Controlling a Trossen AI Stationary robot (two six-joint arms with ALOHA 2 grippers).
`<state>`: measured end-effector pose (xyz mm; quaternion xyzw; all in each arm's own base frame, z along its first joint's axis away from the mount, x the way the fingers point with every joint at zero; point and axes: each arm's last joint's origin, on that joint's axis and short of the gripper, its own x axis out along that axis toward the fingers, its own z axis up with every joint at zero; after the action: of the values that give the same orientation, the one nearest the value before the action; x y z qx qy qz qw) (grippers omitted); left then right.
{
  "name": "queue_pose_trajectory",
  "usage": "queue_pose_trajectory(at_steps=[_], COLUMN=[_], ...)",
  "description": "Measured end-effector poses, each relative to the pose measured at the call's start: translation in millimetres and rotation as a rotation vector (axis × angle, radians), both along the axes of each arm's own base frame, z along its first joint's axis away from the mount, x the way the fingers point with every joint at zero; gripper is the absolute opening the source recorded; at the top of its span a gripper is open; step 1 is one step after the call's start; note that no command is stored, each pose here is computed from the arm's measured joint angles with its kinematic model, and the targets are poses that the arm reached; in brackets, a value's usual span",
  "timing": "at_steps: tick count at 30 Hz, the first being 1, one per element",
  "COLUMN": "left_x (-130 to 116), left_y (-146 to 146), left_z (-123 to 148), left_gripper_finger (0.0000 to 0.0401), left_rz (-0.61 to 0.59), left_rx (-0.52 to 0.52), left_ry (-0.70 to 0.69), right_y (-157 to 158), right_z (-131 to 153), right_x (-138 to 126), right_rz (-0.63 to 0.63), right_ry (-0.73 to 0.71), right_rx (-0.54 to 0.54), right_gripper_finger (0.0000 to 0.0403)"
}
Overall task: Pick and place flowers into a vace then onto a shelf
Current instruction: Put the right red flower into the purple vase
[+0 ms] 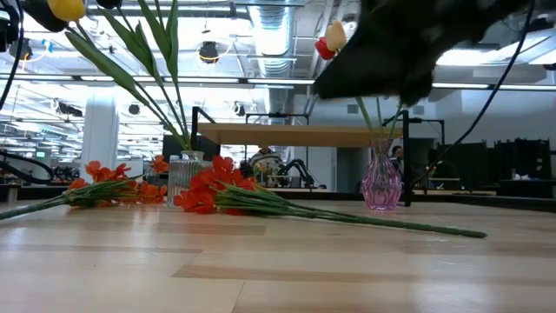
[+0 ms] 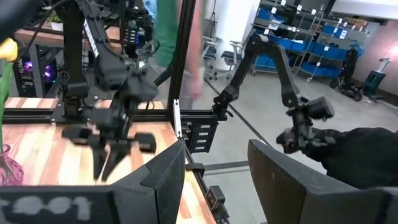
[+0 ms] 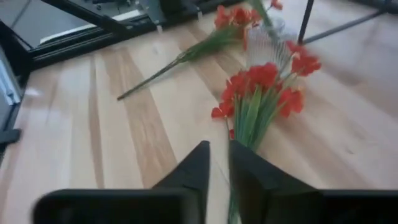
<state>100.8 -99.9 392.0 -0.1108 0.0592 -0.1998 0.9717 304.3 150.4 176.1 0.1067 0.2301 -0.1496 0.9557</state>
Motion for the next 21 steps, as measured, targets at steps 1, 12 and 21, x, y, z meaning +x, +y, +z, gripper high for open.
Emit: queue_pose_trajectory(at_steps=[1,12,21], left_x=[0,0,0], left_y=[0,0,0], left_z=[0,-2,-3], left_gripper_finger=[0.0164,0.0164,0.0164], left_rz=[0.000,-0.001,0.000], left_rx=[0.001,0.007,0.019], left_ry=[0.001,0.014,0.025], right_y=[-2,-11,-20], right_z=[-7,-62,-102], right_x=[5,42,66], right_rz=[-0.003,0.054,-0.022], right_ry=[0.002,0.113,0.311], right_rx=[0.007,0.052,-0.054], right_gripper_finger=[0.0075,0.0236,0.0238])
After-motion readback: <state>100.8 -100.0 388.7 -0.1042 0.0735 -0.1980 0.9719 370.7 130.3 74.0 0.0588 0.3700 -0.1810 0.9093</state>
